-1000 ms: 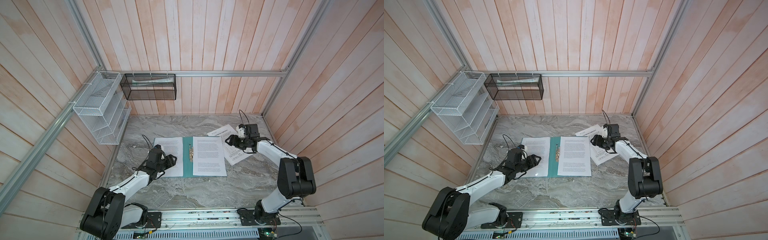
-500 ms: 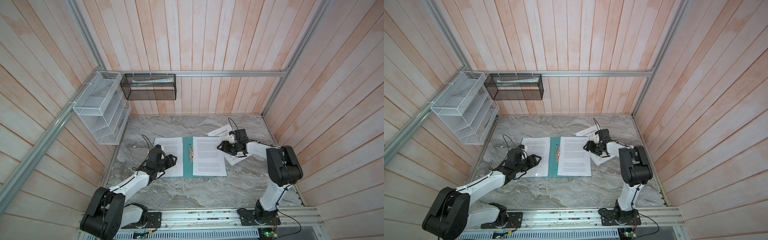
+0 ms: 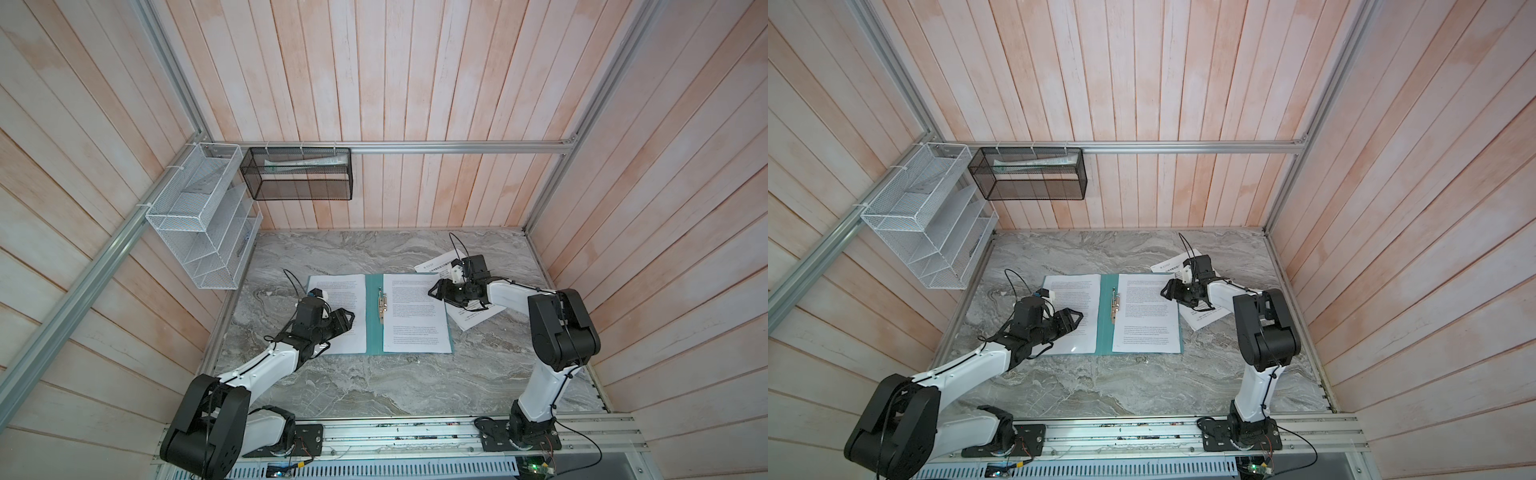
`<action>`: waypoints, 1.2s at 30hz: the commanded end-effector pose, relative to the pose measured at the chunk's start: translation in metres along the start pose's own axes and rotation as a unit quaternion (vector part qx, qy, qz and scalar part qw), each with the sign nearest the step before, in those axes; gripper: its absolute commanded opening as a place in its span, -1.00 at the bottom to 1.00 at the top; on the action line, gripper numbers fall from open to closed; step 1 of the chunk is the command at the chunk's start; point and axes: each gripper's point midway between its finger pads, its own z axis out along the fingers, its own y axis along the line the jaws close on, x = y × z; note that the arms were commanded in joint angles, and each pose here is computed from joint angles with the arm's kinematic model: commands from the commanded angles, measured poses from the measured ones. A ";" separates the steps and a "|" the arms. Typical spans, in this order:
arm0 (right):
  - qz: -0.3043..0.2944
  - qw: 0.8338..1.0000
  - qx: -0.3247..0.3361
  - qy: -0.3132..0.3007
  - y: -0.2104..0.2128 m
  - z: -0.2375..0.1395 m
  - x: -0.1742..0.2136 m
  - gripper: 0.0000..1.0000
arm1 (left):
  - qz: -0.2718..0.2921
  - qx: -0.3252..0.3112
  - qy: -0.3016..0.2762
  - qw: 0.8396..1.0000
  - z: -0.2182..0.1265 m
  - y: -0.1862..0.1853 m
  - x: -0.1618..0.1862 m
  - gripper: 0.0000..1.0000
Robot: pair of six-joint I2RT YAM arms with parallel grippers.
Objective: Put the files into the folder
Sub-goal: 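Lower the held sheets onto the clip prongs and press them flat with the right gripper, then release the sheets and move the right gripper to the Chinese-text sheet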
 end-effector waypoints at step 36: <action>-0.100 0.994 -0.040 -0.033 -0.146 -0.090 -0.140 0.40 | 0.011 0.016 0.025 1.000 0.012 0.000 0.011 0.29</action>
